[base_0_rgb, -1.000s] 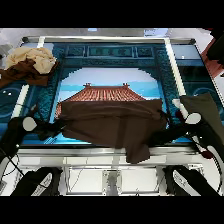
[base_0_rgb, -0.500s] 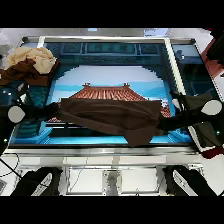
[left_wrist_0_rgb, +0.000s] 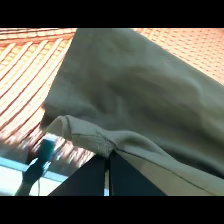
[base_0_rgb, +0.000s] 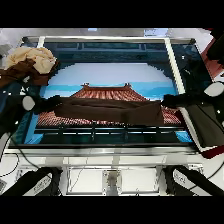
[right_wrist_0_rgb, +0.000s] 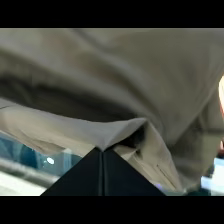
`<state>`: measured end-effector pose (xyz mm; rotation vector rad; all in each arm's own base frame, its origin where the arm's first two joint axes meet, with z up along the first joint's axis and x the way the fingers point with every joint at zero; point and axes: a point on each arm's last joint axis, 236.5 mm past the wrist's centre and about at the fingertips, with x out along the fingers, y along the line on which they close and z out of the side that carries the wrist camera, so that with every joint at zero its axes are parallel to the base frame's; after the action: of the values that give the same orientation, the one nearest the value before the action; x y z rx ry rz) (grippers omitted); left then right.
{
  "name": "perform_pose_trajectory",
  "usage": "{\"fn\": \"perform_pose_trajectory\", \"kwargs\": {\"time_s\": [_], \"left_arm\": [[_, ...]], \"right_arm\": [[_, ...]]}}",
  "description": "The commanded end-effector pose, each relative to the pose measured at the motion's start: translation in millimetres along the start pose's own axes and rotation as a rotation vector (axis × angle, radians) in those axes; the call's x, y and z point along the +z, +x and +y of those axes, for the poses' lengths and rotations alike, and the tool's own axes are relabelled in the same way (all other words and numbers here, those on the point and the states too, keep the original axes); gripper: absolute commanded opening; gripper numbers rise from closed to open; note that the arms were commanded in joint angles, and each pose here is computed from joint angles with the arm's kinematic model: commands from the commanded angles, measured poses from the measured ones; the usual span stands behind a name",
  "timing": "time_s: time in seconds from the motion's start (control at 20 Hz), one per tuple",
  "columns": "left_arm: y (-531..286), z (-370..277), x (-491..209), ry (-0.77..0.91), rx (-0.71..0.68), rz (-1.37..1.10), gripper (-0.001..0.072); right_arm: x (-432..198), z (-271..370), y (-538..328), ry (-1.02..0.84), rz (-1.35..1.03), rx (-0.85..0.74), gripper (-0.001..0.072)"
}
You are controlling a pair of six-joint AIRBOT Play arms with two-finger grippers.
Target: Fold the shirts.
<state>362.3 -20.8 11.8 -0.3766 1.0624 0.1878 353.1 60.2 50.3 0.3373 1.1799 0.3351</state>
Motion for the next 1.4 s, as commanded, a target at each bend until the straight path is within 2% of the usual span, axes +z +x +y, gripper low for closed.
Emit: {"fn": "perform_pose_trajectory", "kwargs": {"time_s": [0.0,0.45,0.5,0.55,0.6,0.65,0.7,0.75,0.8,0.85,0.9,1.0,1.05,1.15,1.2,1.25,1.35], "left_arm": [[45,-1,12,-0.017,0.031,0.021,0.0013],[99,-7,27,-0.045,0.031,0.011,0.0017],[97,-9,32,-0.043,0.024,-0.004,0.01],[95,-11,37,-0.043,0.018,-0.014,0.0384],[92,-15,43,-0.044,0.012,-0.026,0.0662],[87,-18,49,-0.046,0.005,-0.037,0.0677],[78,-22,58,-0.048,-0.004,-0.052,0.0674],[68,-28,69,-0.047,-0.017,-0.079,0.0673],[54,-35,83,-0.05,-0.043,-0.122,0.0627],[37,-46,100,-0.059,-0.083,-0.18,0.0535],[18,-59,118,-0.078,-0.142,-0.249,0.0481],[-34,-99,155,-0.077,-0.32,-0.421,0.0417],[-61,-122,167,-0.018,-0.394,-0.51,0.042],[-95,-172,154,0.273,-0.451,-0.572,0.042],[-95,-194,130,0.402,-0.464,-0.499,0.042],[-90,-211,103,0.495,-0.476,-0.403,0.0421],[-69,-232,54,0.604,-0.485,-0.216,0.0421]], "right_arm": [[37,-17,40,0.063,-0.048,0.033,0.0015],[39,-52,119,0.187,0.028,0.042,0.0019],[40,-53,118,0.188,0.026,0.04,0.0021],[39,-55,117,0.19,0.03,0.039,0.0032],[37,-56,114,0.192,0.036,0.041,0.0104],[36,-58,109,0.196,0.039,0.043,0.0287],[35,-63,99,0.198,0.041,0.036,0.034],[34,-68,88,0.199,0.037,0.027,0.0339],[34,-74,73,0.204,0.028,0.016,0.0339],[33,-82,57,0.207,0.014,-0.002,0.034],[30,-90,42,0.215,0.011,-0.017,0.034],[16,-105,19,0.243,0.034,-0.039,0.035],[9,-112,13,0.267,0.052,-0.037,0.035],[1,-120,11,0.307,0.063,-0.03,0.0351],[-4,-124,13,0.322,0.063,-0.029,0.0371],[-8,-126,17,0.321,0.064,-0.024,0.0441],[-18,-124,28,0.324,0.077,0.005,0.0457]]}}
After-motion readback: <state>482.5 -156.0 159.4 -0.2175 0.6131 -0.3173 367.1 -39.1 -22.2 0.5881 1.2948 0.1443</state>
